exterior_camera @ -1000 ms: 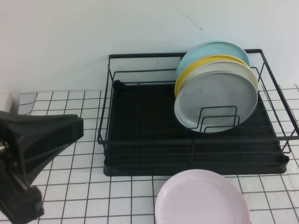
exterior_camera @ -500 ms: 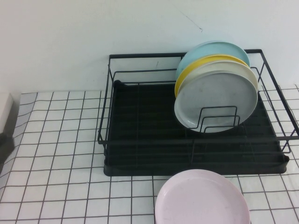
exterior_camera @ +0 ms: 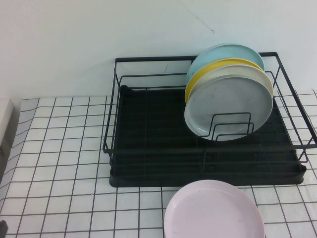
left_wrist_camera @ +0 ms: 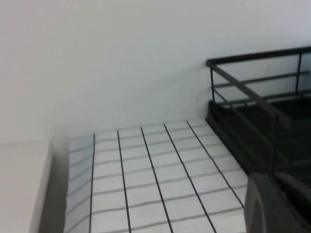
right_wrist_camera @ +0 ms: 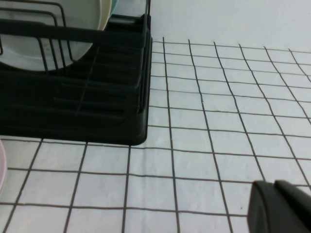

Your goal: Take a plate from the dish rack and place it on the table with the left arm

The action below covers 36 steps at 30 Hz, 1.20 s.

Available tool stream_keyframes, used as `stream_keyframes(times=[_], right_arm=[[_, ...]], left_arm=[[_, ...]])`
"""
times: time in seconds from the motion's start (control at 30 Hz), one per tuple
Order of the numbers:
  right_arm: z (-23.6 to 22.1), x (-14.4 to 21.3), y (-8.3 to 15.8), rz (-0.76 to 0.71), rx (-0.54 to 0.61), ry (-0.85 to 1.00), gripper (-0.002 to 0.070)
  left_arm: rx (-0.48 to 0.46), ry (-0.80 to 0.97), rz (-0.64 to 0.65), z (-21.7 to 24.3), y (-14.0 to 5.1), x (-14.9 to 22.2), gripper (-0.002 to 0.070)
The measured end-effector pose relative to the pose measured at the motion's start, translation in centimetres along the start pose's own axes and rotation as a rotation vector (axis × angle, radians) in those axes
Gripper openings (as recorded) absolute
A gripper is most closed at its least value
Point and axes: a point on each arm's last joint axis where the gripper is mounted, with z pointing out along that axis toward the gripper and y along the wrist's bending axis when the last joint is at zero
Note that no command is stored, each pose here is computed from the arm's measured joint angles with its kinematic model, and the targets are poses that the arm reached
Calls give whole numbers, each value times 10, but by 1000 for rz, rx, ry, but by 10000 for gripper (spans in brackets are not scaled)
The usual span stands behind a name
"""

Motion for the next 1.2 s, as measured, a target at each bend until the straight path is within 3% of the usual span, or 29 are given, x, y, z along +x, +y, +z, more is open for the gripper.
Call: stream_keyframes(times=[0.23,0.4,0.7,1.2], right_arm=[[0,0,0,0,0,0,-3],[0,0,0,0,0,0,-3],[0,0,0,0,0,0,-3],[0,0,0,2,-1,0,-3]], left_arm=[[65,181,47,-2,-6,17,-3],[71,203,43,-2,-6,18,-3],[-35,223,12,-3,3,19,-3],[-60,224,29,-3,5,19,-3]])
